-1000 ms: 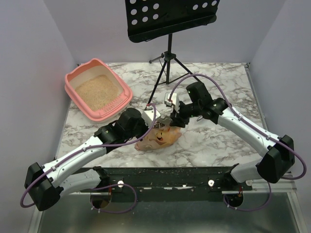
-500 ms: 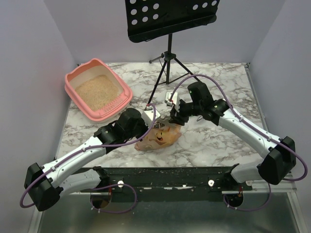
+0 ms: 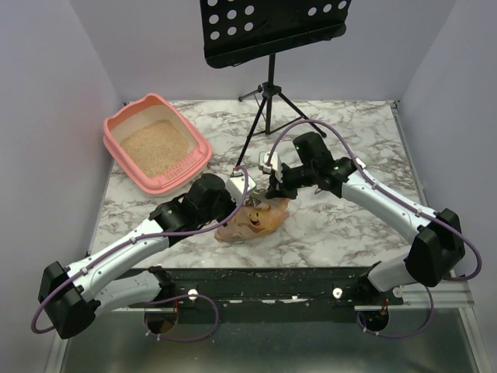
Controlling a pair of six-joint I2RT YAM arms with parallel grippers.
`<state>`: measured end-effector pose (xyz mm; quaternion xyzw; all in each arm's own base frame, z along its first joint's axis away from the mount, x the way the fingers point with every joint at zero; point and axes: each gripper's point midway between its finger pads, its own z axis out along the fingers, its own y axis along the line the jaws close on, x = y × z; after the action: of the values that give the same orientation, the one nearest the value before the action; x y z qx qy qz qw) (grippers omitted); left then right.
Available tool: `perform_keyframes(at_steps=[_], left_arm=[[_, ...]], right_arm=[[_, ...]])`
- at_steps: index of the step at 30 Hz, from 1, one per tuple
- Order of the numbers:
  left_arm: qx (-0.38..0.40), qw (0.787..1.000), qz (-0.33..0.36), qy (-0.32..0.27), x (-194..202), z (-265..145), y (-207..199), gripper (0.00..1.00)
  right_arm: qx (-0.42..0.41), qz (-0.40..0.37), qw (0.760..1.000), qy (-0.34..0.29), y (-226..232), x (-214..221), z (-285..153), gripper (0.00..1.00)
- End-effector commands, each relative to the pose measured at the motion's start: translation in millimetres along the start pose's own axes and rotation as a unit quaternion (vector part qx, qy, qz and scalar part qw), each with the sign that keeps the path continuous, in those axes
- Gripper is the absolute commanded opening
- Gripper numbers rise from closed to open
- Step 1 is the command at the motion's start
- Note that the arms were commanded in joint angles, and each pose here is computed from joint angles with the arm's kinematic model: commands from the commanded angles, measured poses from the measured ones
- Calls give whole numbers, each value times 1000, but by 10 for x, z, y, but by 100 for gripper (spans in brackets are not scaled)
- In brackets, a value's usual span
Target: Fill the litter box with clean litter
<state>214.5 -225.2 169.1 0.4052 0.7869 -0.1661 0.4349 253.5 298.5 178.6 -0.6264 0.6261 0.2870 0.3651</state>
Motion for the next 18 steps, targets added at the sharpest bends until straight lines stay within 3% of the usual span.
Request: perform_keyframes(at_steps=[1,11,18], left_arm=[[-19,998,2,-65,-330,-99,68,9],[-19,997,3,-68,-345,-122,62,9],[-29,997,6,-73,-356,-149,91,9]], right_arm=[[-15,-11,1000,15,118,-26,-129,0],[-10,-17,996,92,70,89,-317,1],[-34,-11,989,145,187,368,-202,1]])
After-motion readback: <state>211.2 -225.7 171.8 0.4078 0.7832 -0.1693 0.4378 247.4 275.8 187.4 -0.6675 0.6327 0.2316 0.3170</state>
